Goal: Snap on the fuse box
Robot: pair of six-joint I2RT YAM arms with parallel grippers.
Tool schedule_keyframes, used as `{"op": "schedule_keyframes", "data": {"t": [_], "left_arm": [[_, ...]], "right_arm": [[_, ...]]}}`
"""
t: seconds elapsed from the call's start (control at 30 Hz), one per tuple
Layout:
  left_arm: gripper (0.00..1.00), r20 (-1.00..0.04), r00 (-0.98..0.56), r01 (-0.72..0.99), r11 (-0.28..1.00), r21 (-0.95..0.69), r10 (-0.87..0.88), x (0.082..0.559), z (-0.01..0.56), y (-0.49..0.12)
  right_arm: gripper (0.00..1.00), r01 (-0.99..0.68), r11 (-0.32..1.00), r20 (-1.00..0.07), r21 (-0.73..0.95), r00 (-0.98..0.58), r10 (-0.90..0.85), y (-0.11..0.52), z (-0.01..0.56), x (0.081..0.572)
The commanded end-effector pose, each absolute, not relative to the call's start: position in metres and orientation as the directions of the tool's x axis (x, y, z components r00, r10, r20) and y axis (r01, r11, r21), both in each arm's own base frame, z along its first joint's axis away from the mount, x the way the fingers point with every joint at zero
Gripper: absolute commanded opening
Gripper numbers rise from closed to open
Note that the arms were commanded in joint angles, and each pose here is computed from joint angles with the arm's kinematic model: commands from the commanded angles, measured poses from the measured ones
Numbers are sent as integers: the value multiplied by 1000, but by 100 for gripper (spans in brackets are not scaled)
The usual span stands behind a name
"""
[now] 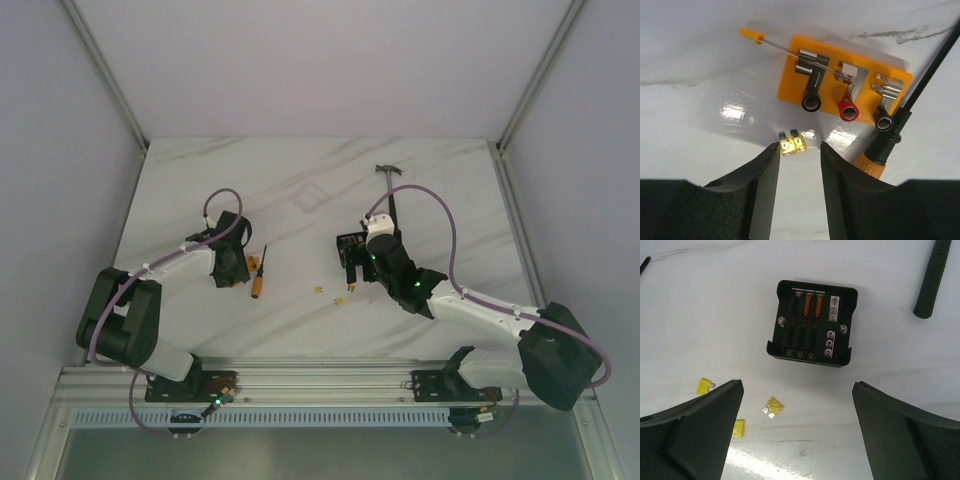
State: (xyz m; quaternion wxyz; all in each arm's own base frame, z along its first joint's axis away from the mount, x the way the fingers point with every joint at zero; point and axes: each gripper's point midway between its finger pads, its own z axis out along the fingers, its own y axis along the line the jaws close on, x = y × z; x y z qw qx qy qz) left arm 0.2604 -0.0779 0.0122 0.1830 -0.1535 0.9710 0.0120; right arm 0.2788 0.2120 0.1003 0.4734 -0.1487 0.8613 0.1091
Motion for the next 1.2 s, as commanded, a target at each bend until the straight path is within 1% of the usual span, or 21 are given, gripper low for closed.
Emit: {"op": "schedule_keyframes", "data": {"t": [0.0, 0.13, 0.27, 0.53, 0.7, 0.83, 1.17], "left_arm": [[45, -297, -887, -386, 920, 62, -352, 234, -6, -64], [42, -300, -847, -475, 879, 53, -439, 228, -10, -63], [42, -298, -824, -521, 851, 63, -482, 221, -15, -61], [40, -261, -843, -508, 856, 97, -471, 212, -25, -63], [33, -265, -846, -502, 859, 100, -464, 211, -22, -64], [28, -279, -838, -505, 860, 71, -469, 214, -15, -68], [24, -331, -803, -509, 859, -50, -495, 235, 16, -83]], "right_arm": [[98, -347, 936, -855, 49, -499, -141, 213, 104, 284], [98, -347, 936, -854, 48, -500, -142, 212, 105, 283], [98, -347, 937, -854, 49, -502, -141, 212, 104, 283], [98, -344, 938, -853, 47, -502, -142, 211, 105, 283], [98, -344, 938, -855, 49, -501, -139, 211, 106, 283], [98, -344, 938, -855, 52, -500, -136, 212, 107, 283], [98, -346, 937, -854, 56, -503, -135, 213, 107, 282]]}}
